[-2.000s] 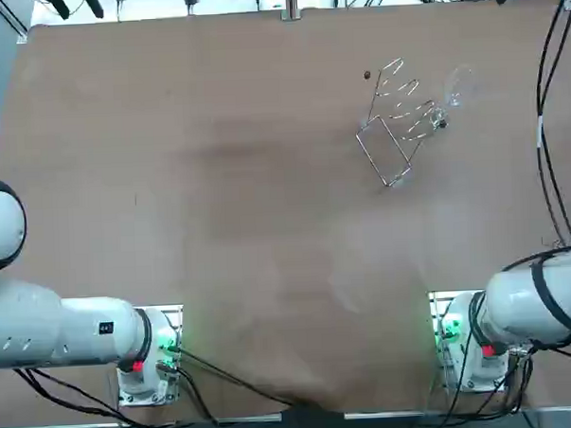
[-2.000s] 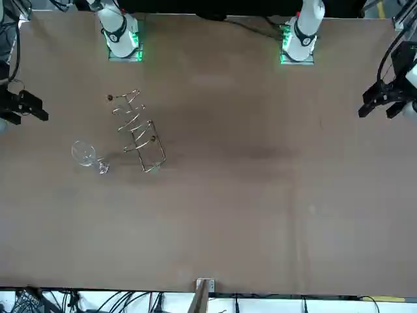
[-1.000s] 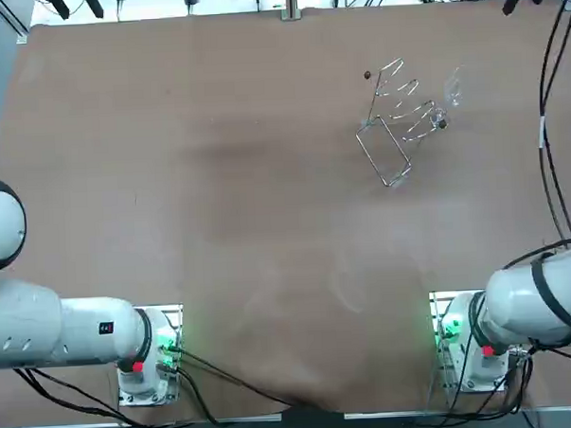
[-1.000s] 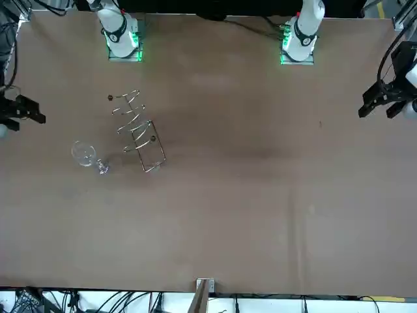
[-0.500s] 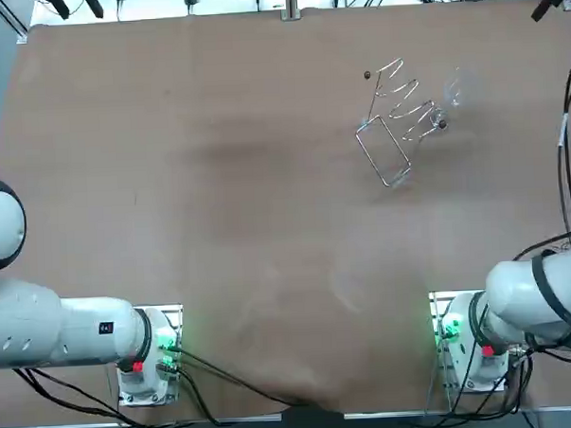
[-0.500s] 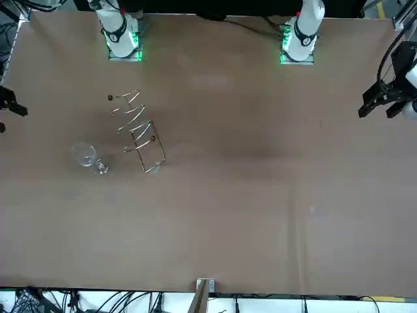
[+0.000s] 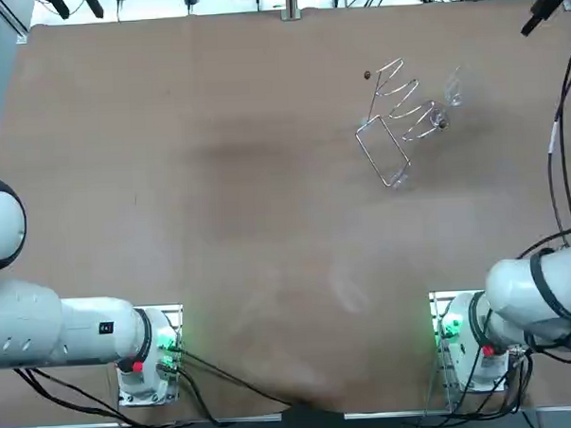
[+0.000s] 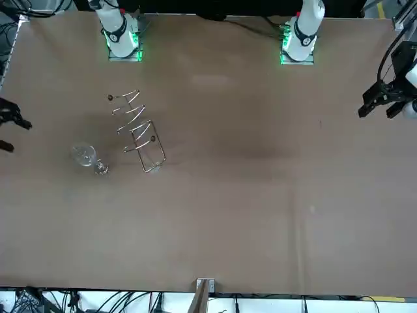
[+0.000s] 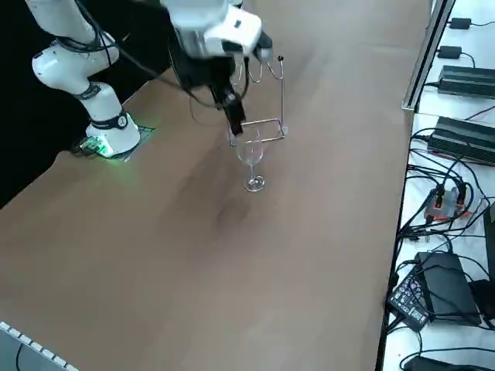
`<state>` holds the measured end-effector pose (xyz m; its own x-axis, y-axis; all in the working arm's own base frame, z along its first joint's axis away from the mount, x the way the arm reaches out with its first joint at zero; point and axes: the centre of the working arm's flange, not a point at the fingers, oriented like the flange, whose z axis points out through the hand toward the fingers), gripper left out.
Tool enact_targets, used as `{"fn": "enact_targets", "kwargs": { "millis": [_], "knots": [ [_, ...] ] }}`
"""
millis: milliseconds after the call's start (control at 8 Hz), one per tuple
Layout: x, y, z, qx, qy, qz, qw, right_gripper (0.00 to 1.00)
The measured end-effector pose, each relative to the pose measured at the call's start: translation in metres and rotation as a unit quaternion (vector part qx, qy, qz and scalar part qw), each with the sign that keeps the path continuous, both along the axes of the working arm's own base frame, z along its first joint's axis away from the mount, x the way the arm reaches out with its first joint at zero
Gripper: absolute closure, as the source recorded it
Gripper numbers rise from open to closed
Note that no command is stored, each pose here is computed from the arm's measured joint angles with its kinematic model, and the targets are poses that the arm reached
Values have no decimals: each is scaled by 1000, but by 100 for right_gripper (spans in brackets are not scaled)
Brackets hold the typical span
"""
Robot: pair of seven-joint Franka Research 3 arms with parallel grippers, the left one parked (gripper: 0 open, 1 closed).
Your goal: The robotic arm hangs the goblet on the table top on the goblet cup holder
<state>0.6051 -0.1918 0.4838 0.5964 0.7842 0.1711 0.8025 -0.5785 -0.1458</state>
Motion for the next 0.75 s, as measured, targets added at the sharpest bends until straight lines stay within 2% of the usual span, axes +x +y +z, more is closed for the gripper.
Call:
{"fn": "enact_targets", "kwargs": {
  "millis": [375,750],
  "knots": [
    [8,-42,-100,105,-49,70,991,0],
    [5,-67,-171,184,-108,133,968,0]
  ]
}}
